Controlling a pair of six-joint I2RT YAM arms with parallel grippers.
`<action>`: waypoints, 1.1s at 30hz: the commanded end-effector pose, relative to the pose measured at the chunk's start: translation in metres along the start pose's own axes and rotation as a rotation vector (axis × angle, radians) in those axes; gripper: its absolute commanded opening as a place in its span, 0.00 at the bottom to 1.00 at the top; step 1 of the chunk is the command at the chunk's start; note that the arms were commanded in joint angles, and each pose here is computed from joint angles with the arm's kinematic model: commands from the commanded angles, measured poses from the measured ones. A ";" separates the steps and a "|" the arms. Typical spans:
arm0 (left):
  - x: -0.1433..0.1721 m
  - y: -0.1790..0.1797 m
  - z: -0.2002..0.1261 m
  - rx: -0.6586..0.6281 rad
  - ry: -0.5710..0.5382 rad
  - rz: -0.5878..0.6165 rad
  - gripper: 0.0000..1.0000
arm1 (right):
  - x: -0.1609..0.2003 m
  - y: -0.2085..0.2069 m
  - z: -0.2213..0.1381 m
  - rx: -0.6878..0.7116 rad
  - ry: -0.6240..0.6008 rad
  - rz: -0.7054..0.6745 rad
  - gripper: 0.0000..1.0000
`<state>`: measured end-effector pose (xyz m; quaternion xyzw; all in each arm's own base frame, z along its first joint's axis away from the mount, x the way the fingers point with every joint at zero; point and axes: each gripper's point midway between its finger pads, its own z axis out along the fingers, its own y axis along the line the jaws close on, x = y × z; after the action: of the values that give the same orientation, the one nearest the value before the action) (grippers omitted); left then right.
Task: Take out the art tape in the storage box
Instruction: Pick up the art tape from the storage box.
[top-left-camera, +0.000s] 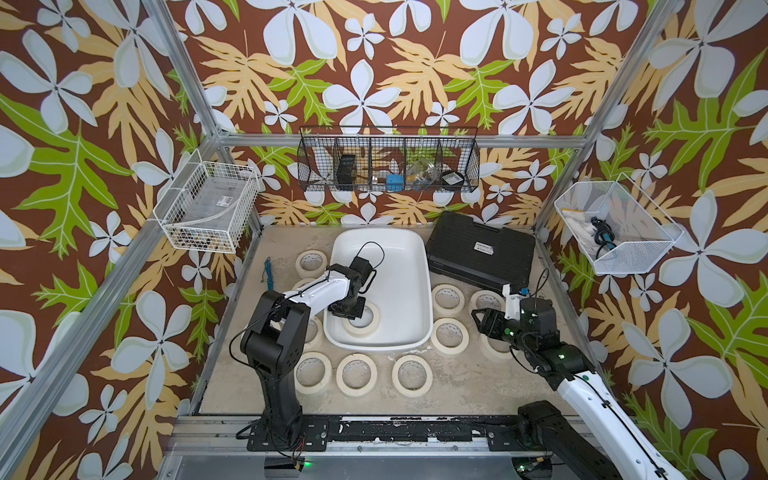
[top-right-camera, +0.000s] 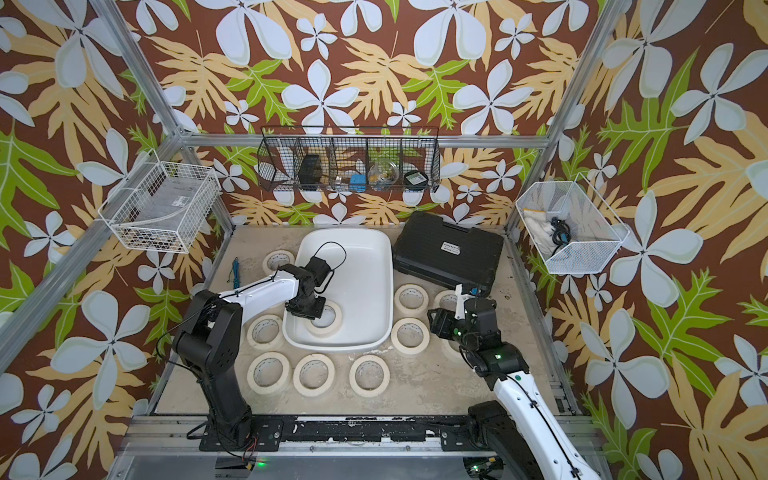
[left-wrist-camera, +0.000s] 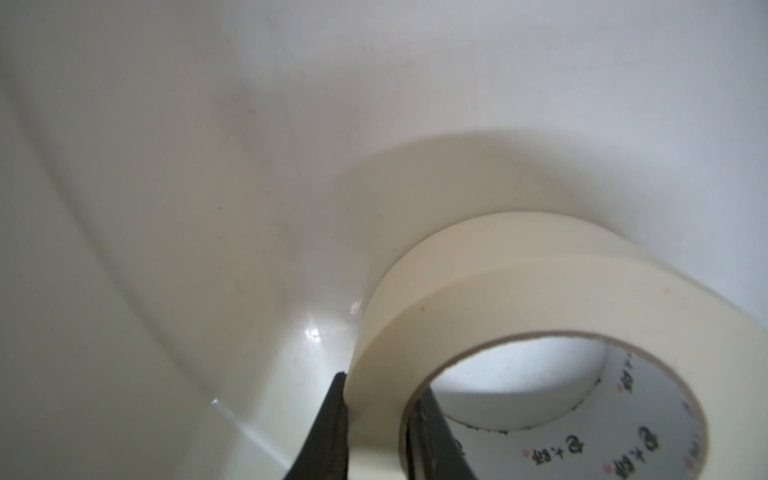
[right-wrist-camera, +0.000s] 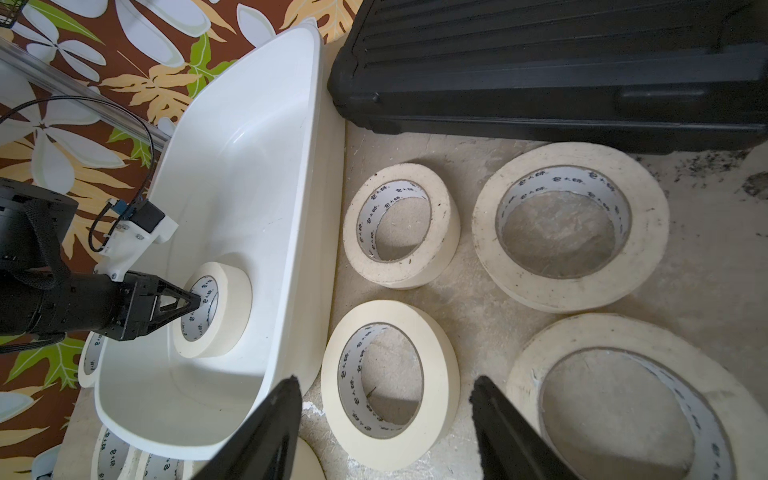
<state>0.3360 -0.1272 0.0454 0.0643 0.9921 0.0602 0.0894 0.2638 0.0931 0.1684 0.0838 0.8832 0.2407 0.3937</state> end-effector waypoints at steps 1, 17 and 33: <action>-0.011 0.003 -0.010 -0.006 -0.064 -0.080 0.10 | -0.002 0.010 0.000 -0.052 0.002 0.003 0.67; -0.018 -0.039 -0.107 0.063 -0.195 -0.235 0.00 | -0.026 0.082 -0.001 -0.108 -0.004 -0.103 0.65; -0.006 -0.109 -0.150 0.134 -0.231 -0.191 0.00 | -0.014 0.138 0.038 -0.026 0.012 -0.282 0.61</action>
<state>0.3032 -0.2472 0.1734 -0.0114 0.9793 -0.0115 0.2019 0.2834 0.2260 0.2208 -0.0536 0.8890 0.2257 0.3948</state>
